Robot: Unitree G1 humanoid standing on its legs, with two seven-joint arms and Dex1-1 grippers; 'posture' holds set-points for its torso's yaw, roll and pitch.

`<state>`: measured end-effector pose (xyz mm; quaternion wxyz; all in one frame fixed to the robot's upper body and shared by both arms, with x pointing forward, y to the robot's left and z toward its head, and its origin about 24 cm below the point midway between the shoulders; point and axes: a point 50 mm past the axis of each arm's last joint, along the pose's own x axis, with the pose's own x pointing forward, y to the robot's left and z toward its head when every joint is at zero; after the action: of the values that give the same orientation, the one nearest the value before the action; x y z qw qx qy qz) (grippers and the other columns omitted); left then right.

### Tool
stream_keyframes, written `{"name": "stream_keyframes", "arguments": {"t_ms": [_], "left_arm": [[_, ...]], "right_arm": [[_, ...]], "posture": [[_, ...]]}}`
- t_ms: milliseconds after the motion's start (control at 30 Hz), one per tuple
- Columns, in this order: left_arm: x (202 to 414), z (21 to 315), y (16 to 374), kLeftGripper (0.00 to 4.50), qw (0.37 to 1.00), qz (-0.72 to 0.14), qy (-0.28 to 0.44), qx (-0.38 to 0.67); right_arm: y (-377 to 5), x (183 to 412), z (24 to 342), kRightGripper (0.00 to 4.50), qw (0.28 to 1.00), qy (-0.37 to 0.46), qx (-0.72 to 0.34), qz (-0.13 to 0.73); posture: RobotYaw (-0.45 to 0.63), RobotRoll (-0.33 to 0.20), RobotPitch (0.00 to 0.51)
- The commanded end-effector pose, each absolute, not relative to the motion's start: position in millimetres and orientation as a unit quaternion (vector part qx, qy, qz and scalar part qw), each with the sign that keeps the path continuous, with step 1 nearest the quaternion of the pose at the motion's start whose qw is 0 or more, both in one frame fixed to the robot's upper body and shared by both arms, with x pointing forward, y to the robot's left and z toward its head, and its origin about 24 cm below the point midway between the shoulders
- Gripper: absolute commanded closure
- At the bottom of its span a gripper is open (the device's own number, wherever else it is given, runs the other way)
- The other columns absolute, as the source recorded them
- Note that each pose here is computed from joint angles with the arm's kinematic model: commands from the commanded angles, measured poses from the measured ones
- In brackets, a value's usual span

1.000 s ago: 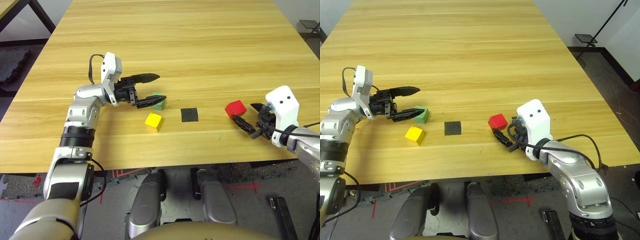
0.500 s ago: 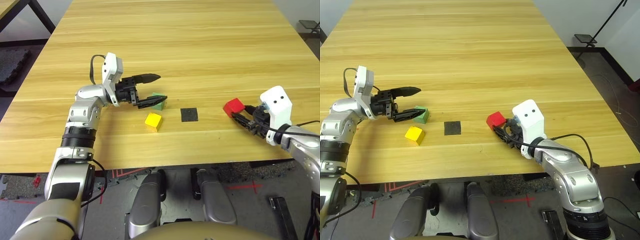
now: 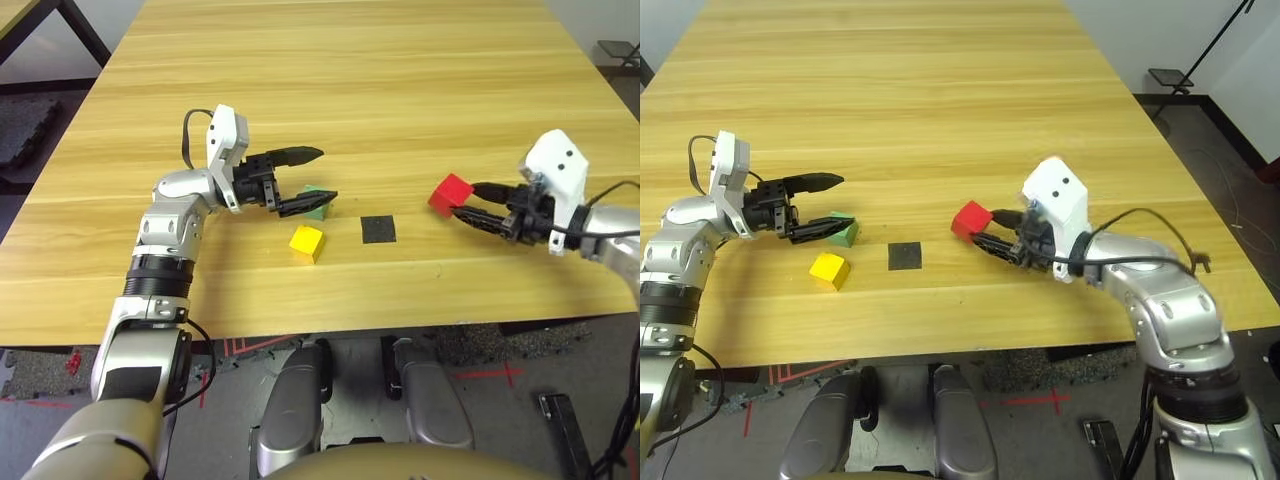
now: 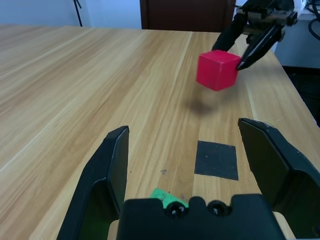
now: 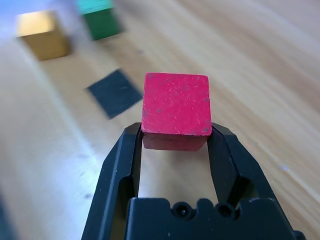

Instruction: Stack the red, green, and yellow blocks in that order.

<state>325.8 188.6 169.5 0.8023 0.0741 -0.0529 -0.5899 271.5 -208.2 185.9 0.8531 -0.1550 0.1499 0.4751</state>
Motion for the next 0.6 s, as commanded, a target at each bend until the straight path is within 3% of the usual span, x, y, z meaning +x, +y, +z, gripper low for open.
{"name": "stream_keyframes", "arguments": {"t_ms": [33, 333, 600], "left_arm": [[322.2, 168.6, 188.6, 0.0, 0.803, -0.59, -0.052, 0.074], [315.3, 166.7, 186.7, 0.0, 0.809, -0.581, -0.054, 0.069], [312.4, 165.4, 185.1, 0.0, 0.814, -0.574, -0.056, 0.065]], "right_arm": [[-206.7, 277.0, 183.5, 2.48, 0.816, 0.174, -0.159, 0.529], [-190.2, 308.9, 165.7, 2.48, 0.746, 0.18, -0.249, 0.591], [-159.7, 327.5, 168.2, 2.48, 0.693, 0.128, -0.307, 0.639]], "posture": [[0.15, -0.085, 0.204], [0.19, -0.073, 0.206], [0.23, -0.068, 0.196]]}}
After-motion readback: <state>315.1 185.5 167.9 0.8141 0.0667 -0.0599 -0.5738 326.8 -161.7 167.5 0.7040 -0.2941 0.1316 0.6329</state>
